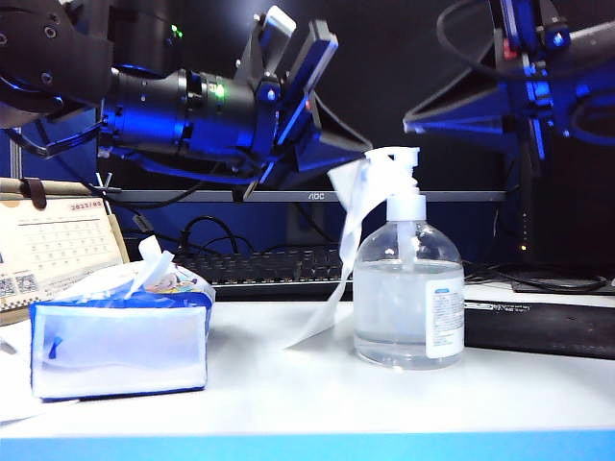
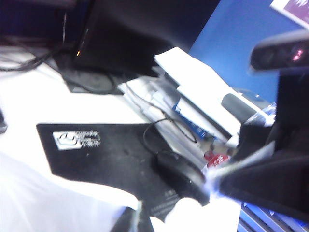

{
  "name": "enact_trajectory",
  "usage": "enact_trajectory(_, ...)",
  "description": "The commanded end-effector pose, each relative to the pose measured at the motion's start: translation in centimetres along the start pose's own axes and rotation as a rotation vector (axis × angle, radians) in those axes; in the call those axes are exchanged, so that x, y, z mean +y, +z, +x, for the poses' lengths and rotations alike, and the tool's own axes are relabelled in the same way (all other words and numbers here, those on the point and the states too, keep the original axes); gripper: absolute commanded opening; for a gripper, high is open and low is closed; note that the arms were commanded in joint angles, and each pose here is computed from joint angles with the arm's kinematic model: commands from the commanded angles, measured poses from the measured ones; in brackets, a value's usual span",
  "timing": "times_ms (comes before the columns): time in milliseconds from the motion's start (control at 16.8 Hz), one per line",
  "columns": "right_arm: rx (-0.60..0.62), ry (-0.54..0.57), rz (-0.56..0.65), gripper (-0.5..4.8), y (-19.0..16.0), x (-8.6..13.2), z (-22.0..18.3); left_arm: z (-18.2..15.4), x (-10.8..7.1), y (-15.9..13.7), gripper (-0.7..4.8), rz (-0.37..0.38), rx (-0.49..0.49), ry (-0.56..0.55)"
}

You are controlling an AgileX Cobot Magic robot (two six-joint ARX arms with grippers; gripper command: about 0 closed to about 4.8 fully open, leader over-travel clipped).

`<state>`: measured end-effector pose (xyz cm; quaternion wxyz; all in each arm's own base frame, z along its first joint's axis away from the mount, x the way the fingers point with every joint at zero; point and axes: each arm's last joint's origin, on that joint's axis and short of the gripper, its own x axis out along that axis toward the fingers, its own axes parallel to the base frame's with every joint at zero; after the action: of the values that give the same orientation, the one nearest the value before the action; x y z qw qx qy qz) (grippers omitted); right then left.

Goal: Pull out a tissue from the tissue dispenser, then press the switch of the alcohol sanitizer bottle to drop some sanitizer on the paper tissue, and finally place the treated tissue on the table.

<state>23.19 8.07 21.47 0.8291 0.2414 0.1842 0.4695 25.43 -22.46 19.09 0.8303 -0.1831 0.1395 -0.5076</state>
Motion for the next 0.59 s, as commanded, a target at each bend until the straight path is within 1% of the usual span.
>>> enact_trajectory(59, 0.047, 0.013, 0.036, 0.00, -0.33, -0.01, 0.04, -0.10, -0.03, 0.39, -0.06, 0.010, -0.014, -0.006)
enact_trajectory(238, 0.056, 0.017, 0.028, 0.00, -0.51, 0.17, 0.27, -0.28, 0.24, 0.62, -0.06, 0.003, -0.019, 0.003)
enact_trajectory(416, 0.044, -0.019, 0.011, 0.00, -0.61, 0.18, 0.44, -0.28, 0.23, 0.62, -0.06, 0.002, -0.018, 0.002)
enact_trajectory(594, 0.065, -0.035, 0.035, -0.01, -0.95, -0.15, 0.53, -0.32, 0.25, 0.70, -0.06, 0.003, -0.021, 0.002)
